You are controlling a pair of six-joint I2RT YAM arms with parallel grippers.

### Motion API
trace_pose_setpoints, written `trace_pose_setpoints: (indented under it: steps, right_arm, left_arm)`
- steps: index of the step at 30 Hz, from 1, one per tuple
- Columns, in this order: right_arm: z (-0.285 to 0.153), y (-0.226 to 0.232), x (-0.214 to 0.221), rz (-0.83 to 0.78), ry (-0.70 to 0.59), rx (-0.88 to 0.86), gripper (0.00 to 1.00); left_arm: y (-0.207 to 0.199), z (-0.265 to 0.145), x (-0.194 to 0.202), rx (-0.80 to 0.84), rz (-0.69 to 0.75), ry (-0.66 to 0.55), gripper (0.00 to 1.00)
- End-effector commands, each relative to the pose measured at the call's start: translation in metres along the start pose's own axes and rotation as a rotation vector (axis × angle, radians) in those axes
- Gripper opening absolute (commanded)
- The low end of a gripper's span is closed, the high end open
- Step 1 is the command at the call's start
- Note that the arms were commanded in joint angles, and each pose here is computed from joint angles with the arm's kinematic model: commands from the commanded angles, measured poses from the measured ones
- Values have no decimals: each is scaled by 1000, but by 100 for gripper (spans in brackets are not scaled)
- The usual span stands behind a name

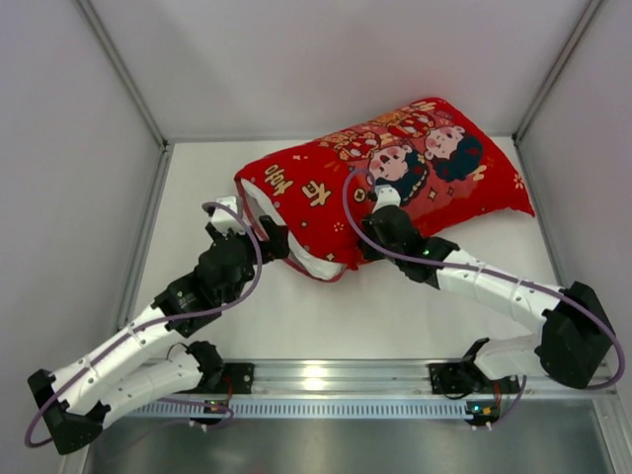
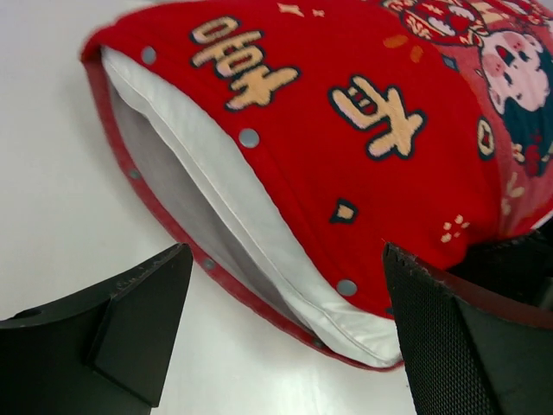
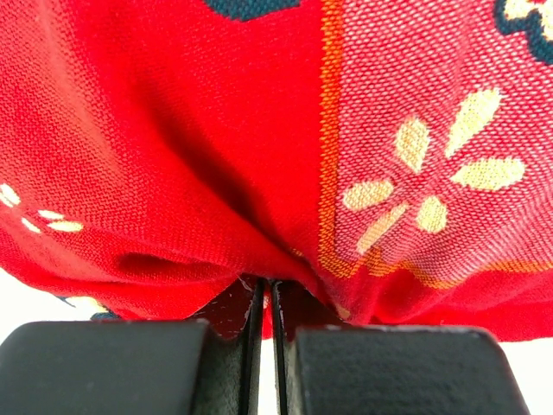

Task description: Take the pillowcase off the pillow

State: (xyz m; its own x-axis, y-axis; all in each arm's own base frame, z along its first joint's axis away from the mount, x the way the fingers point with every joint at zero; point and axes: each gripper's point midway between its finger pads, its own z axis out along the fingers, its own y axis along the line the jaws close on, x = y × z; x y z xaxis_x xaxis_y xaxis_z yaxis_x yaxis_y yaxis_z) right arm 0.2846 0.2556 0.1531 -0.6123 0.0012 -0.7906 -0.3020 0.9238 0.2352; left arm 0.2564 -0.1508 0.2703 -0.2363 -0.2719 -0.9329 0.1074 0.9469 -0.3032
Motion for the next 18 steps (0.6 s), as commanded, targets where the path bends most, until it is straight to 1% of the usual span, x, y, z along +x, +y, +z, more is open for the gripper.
trace_pose_setpoints:
  steps: [1,3,4,5,6,10,15,16,18]
  right_arm:
    - [-4,-25,-41,54,-150,56,0]
    - [-5,-26,-39,66,-146,43,0]
    - [-4,-26,-40,72,-145,28,0]
    - [-3,-26,-39,77,-142,23,0]
    - [-3,-24,-39,78,-141,17,0]
    - [-1,-22,-36,78,-127,1,0]
    - [0,-19,-34,78,-117,-13,0]
    - [0,-19,-34,80,-115,-17,0]
    - [0,-16,-33,82,-113,-26,0]
  left_arm:
    - [-15,-8,27,75,-215,104,94]
    - [-22,-9,37,118,-278,124,93]
    - [-18,-7,56,118,-279,148,93]
    - [-18,-6,63,122,-304,155,93]
    - [-15,-4,80,123,-311,174,93]
    - [-16,1,110,136,-371,219,93]
    - [-14,3,127,134,-417,233,93]
    - [-17,6,119,151,-441,197,93]
    - [-15,8,123,149,-445,186,93]
